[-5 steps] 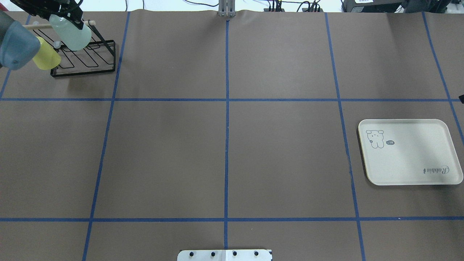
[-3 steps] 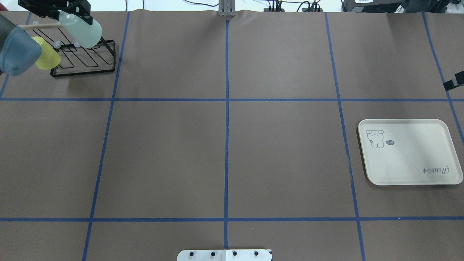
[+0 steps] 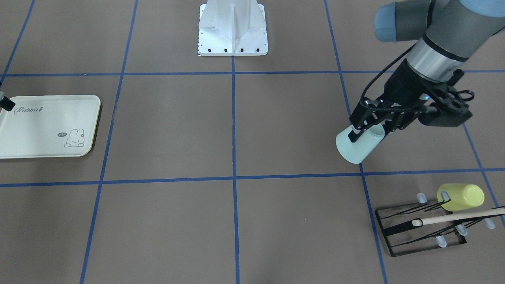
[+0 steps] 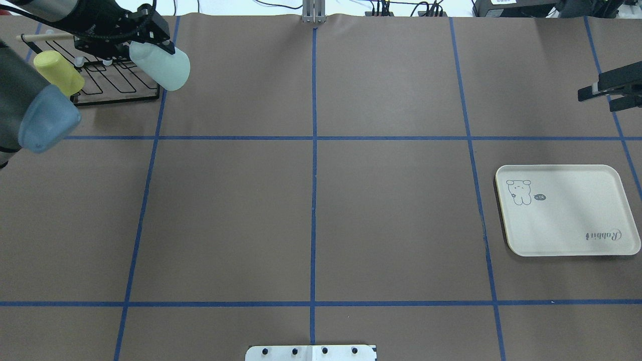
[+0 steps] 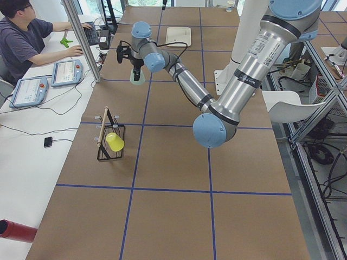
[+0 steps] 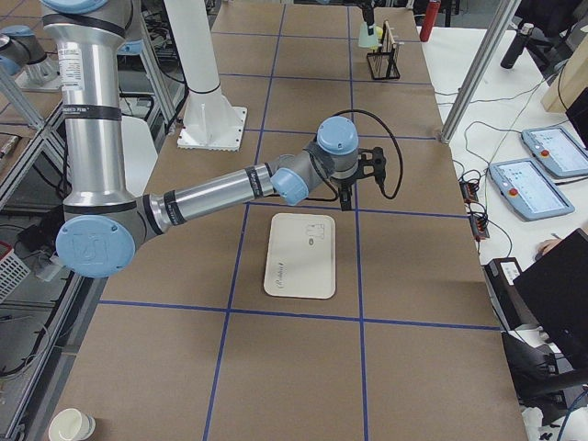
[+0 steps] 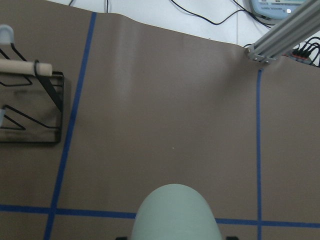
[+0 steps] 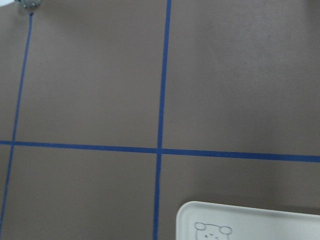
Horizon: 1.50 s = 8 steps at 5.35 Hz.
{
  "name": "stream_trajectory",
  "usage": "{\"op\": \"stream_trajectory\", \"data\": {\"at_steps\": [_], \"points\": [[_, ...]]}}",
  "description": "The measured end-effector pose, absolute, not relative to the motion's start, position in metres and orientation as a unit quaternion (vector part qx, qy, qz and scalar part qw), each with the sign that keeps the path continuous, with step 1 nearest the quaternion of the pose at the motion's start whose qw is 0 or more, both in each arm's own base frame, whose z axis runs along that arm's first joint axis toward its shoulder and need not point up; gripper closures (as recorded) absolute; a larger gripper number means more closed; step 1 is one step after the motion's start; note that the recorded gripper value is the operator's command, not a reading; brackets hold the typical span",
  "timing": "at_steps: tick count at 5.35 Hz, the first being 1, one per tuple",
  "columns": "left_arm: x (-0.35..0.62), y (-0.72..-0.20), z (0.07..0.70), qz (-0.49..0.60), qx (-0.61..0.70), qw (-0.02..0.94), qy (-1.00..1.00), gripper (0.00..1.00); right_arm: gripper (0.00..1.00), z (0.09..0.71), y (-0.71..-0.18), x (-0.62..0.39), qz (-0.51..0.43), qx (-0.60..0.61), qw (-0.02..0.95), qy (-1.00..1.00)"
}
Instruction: Left arm grabs green cup and hands to right arm on tray
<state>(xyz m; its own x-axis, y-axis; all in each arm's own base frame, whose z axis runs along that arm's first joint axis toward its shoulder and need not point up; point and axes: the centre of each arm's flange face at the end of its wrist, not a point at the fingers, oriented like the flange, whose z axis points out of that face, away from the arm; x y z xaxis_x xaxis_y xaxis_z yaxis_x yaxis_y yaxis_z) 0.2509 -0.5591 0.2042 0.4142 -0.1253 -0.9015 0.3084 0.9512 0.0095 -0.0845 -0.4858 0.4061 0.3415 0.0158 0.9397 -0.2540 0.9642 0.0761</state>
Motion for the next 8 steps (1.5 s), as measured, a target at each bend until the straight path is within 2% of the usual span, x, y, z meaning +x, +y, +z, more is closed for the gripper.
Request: {"op": "stream_trajectory", "data": {"at_steps": [2, 4, 8], "points": [[0.276, -0.517, 0.166, -0.167, 0.051, 0.781, 0.599, 0.69, 0.01, 0.369, -0.475, -0.127, 0.163, 0.125, 0.75, -0.629], [0.294, -0.48, 0.138, -0.185, -0.001, 0.707, 0.683, 0.69, 0.01, 0.336, -0.461, -0.158, 0.183, 0.129, 0.681, -0.697], [0.316, -0.413, 0.11, -0.128, -0.072, 0.598, 0.788, 0.69, 0.01, 0.273, -0.412, -0.194, 0.077, 0.117, 0.558, -0.818]]}}
